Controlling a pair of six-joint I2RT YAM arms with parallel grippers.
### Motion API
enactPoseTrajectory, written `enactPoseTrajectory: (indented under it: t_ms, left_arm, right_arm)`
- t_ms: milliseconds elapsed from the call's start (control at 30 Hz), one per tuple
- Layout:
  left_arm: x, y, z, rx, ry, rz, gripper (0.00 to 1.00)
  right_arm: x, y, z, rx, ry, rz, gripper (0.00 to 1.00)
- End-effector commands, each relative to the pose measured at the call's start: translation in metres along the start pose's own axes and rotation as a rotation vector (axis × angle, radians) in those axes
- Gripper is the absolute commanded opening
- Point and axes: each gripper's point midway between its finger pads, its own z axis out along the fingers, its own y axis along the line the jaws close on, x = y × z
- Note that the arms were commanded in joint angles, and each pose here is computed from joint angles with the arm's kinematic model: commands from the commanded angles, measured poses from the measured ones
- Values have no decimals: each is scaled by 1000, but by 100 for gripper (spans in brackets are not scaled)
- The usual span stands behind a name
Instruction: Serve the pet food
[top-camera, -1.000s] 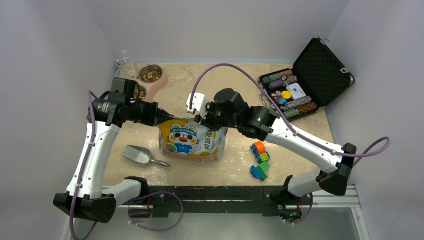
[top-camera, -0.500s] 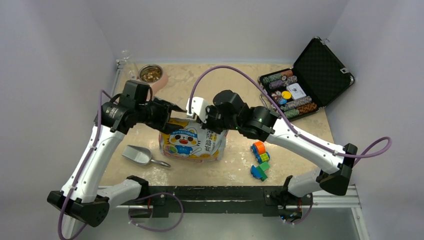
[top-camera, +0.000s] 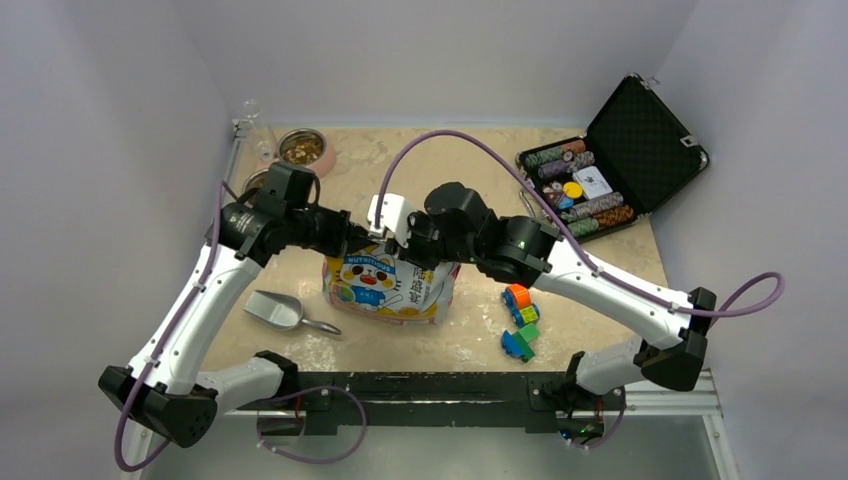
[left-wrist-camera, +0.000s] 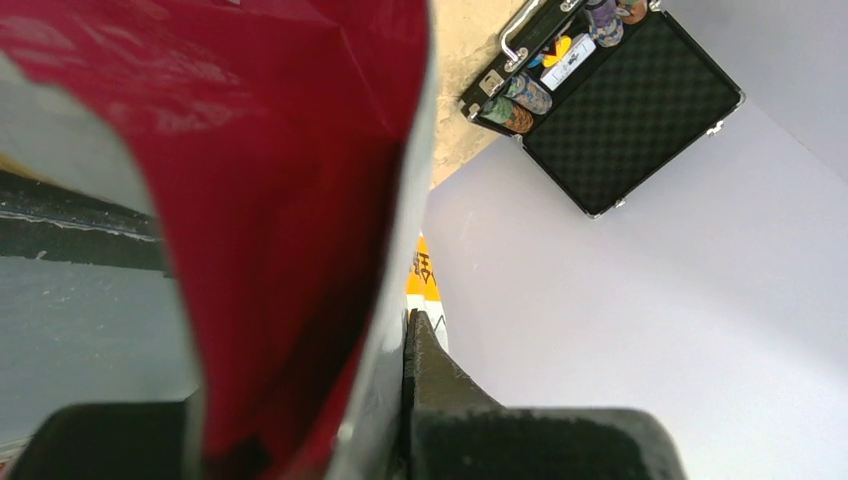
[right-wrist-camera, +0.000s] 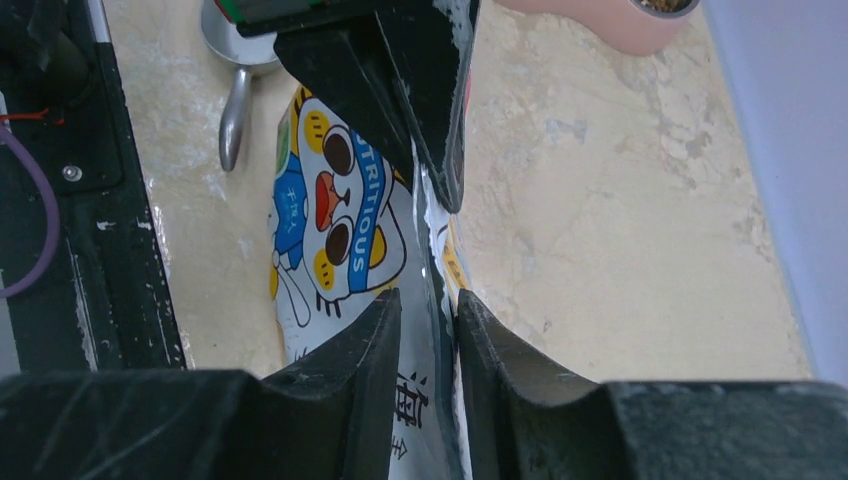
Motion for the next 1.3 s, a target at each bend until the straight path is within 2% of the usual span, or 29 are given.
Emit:
enactPoseTrajectory:
  t_ms: [0, 233, 267, 300, 333, 433, 600, 700, 733, 833, 900, 933, 967, 1067, 1133, 1167, 1267]
  left_arm:
    - [10, -6, -15, 19, 21, -17, 0]
    - [15, -4, -25, 29, 34, -40, 0]
    - [15, -4, -25, 32, 35, -40, 0]
    - [15, -5, -26, 37, 35, -40, 0]
    - [15, -6, -26, 39, 36, -39, 0]
    - [13, -4, -27, 35, 20, -42, 0]
    - [11, -3, -25, 43, 21, -50, 0]
    - [11, -3, -23, 42, 25, -50, 0]
    - [11, -2, -22, 40, 28, -50, 0]
    - [11, -1, -21, 33, 28, -53, 0]
    - [10, 0, -22, 32, 23, -55, 0]
    - [10, 0, -22, 33, 22, -55, 0]
    - [10, 0, -22, 33, 21, -56, 0]
    - [9, -3, -20, 46, 22, -48, 0]
    - [13, -10, -18, 83, 42, -28, 0]
    - [16, -13, -17, 90, 55, -24, 8]
    - [27, -15, -13, 76, 72, -6, 47]
  right_arm:
    - [-33, -12, 7, 73, -107, 15, 31]
    - [-36, -13, 31, 123, -70, -52, 29]
    - [-36, -13, 34, 127, -61, -58, 21]
    - [-35, -14, 35, 134, -44, -65, 3]
    - [-31, -19, 34, 166, -20, -56, 0]
    - [-23, -28, 17, 242, -16, -51, 0]
    - [2, -24, -10, 208, 10, 8, 0]
    - [15, -24, -18, 224, 41, 12, 14]
    - [20, -24, -19, 226, 47, 10, 15]
    - [24, -25, -20, 239, 57, 12, 12]
    - [28, -29, -21, 262, 79, 11, 14]
    - [29, -29, -21, 261, 88, 5, 2]
    - [28, -30, -24, 263, 86, 1, 0]
    - [20, -32, -32, 283, 15, -4, 0]
    - [16, -21, -32, 214, -8, 17, 0]
    - [12, -16, -33, 181, -21, 22, 0]
    - [2, -6, -33, 121, -70, 20, 0]
